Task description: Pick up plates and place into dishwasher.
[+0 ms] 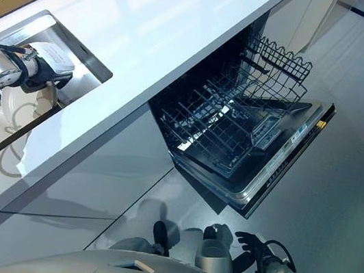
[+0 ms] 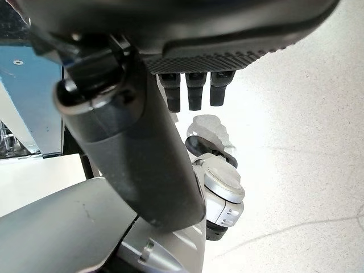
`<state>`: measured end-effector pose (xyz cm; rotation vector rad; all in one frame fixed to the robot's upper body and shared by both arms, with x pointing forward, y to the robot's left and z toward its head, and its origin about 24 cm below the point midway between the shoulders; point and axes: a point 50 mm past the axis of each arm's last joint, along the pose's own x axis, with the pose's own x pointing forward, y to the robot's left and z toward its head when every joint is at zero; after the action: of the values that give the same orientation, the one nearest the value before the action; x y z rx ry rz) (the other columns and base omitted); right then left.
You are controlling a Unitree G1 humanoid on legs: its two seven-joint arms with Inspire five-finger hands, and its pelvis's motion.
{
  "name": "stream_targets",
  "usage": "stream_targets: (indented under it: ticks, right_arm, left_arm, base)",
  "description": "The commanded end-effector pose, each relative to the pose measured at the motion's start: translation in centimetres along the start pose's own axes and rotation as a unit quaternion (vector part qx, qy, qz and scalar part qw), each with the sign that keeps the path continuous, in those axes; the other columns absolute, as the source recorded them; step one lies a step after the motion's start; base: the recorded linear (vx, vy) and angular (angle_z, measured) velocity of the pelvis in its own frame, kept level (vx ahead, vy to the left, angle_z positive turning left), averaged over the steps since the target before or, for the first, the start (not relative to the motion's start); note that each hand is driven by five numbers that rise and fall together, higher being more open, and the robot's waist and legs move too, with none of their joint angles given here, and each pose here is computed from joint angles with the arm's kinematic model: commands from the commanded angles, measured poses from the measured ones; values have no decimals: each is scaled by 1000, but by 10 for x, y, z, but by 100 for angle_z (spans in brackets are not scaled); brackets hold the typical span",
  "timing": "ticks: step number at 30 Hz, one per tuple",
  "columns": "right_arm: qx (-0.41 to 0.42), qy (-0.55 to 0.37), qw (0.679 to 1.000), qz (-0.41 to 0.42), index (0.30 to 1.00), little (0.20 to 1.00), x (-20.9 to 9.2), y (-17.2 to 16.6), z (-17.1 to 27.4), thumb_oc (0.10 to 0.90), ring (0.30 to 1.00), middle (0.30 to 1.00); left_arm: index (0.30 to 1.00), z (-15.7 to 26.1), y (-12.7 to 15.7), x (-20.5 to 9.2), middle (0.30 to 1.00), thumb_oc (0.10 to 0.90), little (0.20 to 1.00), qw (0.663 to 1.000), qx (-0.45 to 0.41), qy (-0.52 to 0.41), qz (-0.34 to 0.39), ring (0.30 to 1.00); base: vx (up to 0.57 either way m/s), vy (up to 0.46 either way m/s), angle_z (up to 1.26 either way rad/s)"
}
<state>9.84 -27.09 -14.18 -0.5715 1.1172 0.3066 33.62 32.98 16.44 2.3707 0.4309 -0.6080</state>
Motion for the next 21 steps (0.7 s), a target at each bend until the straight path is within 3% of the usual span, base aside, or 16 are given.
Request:
stream_targets:
  ticks: [1, 11, 16, 21]
  right_arm:
    - [-2, -36, 999, -31, 900, 900, -4, -27, 10, 800, 900, 900]
    - [2, -55, 997, -48, 900, 900, -4, -31, 16, 800, 900, 900]
    - [26, -129, 987, -91, 900, 900, -8, -46, 41, 800, 900, 900]
    - [1, -270, 959, -81, 900, 900, -25, -51, 103, 800, 900, 900]
  left_arm:
    - [300, -65, 29, -28, 300, 100, 200, 990, -40, 126, 53, 300]
    - [300, -81, 32, -40, 300, 100, 200, 981, -42, 168, 90, 300]
    - [300, -91, 32, -49, 300, 100, 200, 969, -53, 205, 126, 300]
    - [300, -105, 30, -68, 300, 100, 200, 926, -171, 250, 227, 300]
  base:
    - [0, 0, 0]
    - [-22, -22, 5]
    - [-30, -47, 4]
    - [-36, -79, 7]
